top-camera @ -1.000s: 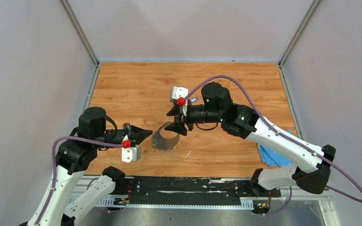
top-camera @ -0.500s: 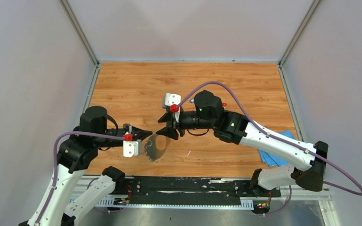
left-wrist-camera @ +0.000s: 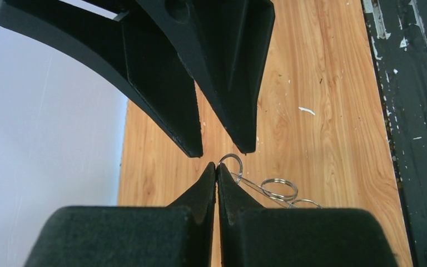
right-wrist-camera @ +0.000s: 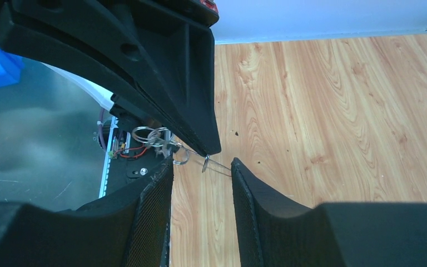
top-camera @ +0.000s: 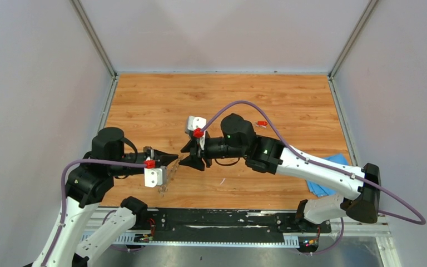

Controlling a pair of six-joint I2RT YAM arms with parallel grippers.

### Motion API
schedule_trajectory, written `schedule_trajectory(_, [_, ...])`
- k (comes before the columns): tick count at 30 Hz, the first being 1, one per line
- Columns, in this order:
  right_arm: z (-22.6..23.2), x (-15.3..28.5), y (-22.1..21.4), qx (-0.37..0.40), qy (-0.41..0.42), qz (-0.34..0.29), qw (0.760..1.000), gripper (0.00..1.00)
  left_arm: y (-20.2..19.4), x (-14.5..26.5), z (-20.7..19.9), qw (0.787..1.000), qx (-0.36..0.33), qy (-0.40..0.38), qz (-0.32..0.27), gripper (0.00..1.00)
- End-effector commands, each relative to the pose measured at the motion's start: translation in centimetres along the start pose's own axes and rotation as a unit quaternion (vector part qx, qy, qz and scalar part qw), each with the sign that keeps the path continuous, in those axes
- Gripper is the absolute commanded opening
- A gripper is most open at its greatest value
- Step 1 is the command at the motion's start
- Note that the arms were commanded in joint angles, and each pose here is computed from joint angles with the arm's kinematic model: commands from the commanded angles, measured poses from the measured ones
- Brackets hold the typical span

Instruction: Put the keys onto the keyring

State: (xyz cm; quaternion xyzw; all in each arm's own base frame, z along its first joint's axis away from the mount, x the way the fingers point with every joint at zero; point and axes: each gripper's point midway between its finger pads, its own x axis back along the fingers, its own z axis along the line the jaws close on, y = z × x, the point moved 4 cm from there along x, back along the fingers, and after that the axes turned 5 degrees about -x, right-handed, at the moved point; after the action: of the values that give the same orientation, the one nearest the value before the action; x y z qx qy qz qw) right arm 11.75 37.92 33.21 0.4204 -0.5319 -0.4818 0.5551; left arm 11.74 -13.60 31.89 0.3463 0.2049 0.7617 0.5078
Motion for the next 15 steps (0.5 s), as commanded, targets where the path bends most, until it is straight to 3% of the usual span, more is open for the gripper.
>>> schedule_trajectory(1, [0.2,-1.1,-0.5,0.0,-0.007,0.001,1.0,0.44,0.5,0.3,0.4,1.0,-0.012,0.01,-0.003,0.0])
schedule_trajectory(8, [-0.1,-1.5,-0.8,0.007,-0.014,0.008,1.0,0.31,0.9,0.5,0.5,1.0,-0.016,0.013,-0.008,0.0])
schedule_trajectory(15, [-0.5,-2.0,-0.8,0.012,-0.024,0.008,1.0,0.12,1.6,0.6,0.6,1.0,-0.019,0.012,-0.021,0.0])
